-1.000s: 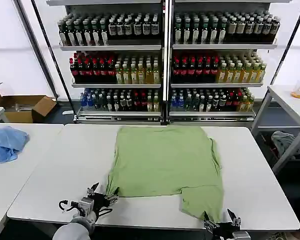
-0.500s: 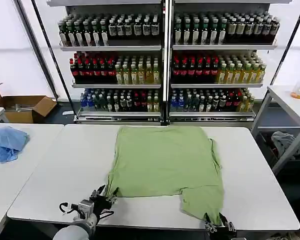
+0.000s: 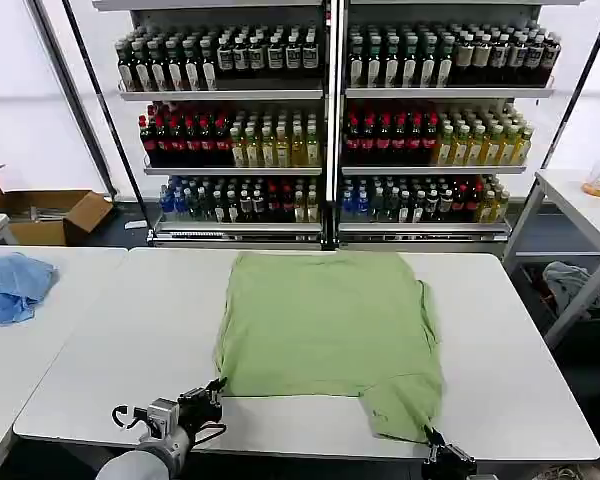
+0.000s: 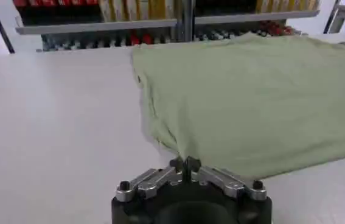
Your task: Fold and organize the clothes.
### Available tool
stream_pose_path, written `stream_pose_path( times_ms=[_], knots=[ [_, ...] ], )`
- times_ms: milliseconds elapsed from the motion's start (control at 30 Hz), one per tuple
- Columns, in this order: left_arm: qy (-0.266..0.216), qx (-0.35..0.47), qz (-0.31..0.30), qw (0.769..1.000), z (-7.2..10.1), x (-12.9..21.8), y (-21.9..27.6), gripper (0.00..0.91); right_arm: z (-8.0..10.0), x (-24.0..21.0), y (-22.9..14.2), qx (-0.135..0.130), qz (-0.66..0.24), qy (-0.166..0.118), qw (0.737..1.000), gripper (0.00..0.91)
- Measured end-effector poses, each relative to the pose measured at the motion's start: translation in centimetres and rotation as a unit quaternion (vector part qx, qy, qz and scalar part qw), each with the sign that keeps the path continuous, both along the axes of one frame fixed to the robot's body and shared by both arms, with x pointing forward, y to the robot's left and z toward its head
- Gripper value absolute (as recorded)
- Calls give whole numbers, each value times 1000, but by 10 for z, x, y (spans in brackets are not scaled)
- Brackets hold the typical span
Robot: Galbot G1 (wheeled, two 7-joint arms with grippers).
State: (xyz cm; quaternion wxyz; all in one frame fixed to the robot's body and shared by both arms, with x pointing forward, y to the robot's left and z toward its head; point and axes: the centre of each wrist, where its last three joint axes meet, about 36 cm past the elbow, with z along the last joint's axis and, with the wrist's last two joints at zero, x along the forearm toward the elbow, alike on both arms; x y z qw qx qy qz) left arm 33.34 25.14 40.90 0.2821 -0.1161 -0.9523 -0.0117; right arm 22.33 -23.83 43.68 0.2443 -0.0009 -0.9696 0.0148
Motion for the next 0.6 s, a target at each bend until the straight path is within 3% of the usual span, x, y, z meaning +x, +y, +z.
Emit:
stream_pose_path(
  times_ms=[300, 600],
  knots=[
    [-36, -37, 4, 999, 29, -7, 6, 20, 21, 9, -11, 1, -4, -48, 999, 0],
    [-57, -50, -2, 997, 44, 0, 11, 20, 28, 35, -18, 3, 5, -85, 996, 0]
  ],
)
